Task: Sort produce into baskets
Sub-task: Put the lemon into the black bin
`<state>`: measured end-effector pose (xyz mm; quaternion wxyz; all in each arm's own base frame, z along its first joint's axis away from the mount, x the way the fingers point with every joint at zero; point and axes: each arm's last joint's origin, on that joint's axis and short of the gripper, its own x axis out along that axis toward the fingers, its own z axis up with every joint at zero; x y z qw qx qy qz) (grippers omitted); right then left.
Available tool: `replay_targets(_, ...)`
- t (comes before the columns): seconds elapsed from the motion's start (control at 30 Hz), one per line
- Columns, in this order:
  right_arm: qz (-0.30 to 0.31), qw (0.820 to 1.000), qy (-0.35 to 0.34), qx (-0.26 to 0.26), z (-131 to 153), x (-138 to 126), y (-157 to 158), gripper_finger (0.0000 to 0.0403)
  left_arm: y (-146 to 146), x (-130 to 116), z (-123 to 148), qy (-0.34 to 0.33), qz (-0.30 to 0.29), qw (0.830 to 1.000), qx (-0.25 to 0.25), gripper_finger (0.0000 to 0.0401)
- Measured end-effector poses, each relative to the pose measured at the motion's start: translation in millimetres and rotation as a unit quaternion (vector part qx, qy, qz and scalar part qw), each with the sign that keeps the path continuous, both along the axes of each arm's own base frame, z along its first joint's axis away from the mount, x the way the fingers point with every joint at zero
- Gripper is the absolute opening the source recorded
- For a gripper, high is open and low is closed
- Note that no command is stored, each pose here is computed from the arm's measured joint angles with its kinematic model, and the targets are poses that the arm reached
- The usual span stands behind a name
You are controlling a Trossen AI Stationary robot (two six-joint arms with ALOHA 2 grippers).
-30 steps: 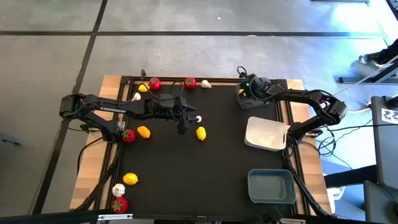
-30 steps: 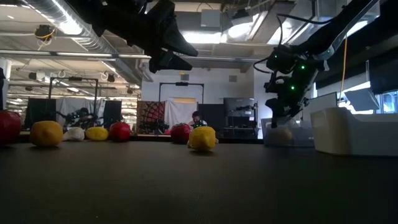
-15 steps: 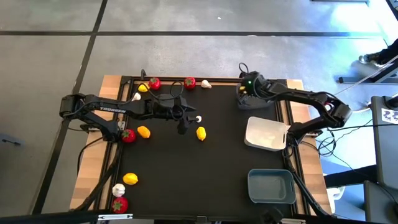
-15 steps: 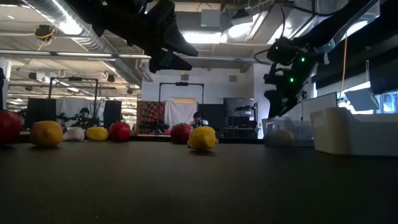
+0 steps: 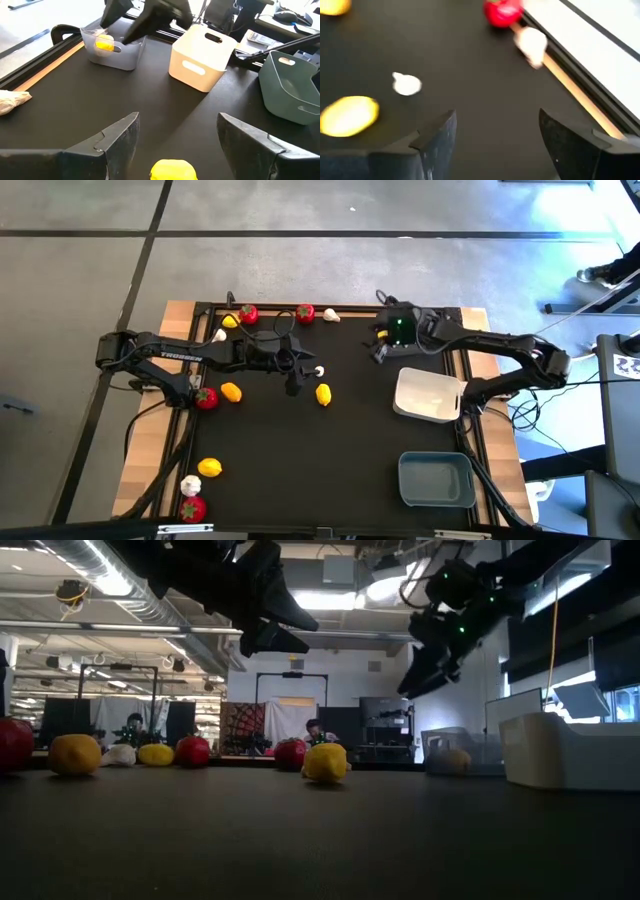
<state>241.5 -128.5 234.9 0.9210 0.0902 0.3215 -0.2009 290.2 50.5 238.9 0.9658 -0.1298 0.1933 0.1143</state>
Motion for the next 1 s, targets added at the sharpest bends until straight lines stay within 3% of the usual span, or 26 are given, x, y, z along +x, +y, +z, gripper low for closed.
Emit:
replay_targets(0.47, 0.1, 0.992, -0.074, -0.034, 5.7, 36.7, 46.2, 0.0282, -0.2, 0.0, 0.0, 0.002, -0.005, 1.0, 0.011, 0.026)
replay_targets(1.0, 0.169, 0.985, -0.035, -0.014, -30.4, 63.0, 69.9, 0.0282, 0.7, 0.3, -1.7, 0.01, -0.001, 1.0, 0.028, 0.026)
